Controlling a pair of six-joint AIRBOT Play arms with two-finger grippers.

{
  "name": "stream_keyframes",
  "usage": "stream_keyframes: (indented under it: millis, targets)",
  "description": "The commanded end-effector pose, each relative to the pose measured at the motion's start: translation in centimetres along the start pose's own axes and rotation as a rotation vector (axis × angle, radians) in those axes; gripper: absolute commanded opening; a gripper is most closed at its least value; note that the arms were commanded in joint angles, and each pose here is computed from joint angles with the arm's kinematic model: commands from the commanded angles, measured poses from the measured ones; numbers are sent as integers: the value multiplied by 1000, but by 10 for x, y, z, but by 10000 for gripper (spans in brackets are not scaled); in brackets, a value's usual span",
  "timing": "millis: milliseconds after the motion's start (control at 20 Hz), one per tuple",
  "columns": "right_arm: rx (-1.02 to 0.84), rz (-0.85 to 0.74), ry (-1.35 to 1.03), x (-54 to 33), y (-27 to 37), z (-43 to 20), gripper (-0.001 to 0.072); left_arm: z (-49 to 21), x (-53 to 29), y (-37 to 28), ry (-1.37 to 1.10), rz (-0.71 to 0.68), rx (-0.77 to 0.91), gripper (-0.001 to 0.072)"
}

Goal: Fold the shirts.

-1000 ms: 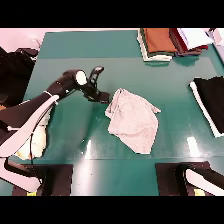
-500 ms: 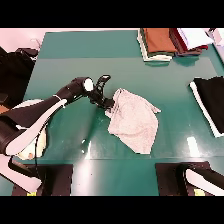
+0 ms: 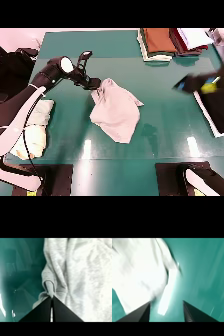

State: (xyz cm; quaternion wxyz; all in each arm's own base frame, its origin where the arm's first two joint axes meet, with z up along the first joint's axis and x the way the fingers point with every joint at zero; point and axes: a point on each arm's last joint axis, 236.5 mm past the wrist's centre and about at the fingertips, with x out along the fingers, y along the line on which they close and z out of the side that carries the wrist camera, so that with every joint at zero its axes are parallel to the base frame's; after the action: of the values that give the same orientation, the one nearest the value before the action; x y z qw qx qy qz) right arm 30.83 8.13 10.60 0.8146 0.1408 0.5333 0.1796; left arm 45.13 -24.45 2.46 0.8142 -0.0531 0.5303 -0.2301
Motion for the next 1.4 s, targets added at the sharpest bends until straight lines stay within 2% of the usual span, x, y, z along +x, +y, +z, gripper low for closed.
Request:
stream_keyframes:
  millis: [0,200,450,500,550,600,650,700,850,1100,1350]
  targets:
    - [219,74,189,95,-19,-97,465,8,-10,9,-25,11,-10,20]
    - [292,253,209,161,30,-123,465,8,-10,9,-25,12,-9,20]
    - [179,286,234,202,76,-106,438,8,-10,12,-22,26,0,21]
    - [156,290,235,206,82,-99,362,6,-10,14,-16,31,1,21]
    - [136,291,231,209,86,-91,322,5,-10,14,-9,32,1,21]
    - [105,280,224,212,86,-84,215,4,-11,16,-6,42,7,21]
    - [63,264,218,212,84,-77,52,4,-13,18,-8,52,14,20]
    - [17,243,197,208,80,-67,15,7,-19,20,-20,69,28,20]
    - [-87,209,111,164,71,-25,15,30,-64,28,-121,109,49,20]
    - [-199,114,-158,20,51,57,14,79,-221,35,-459,162,70,20]
    - [-278,-11,-522,-144,62,99,15,69,-385,-16,-789,199,199,20]
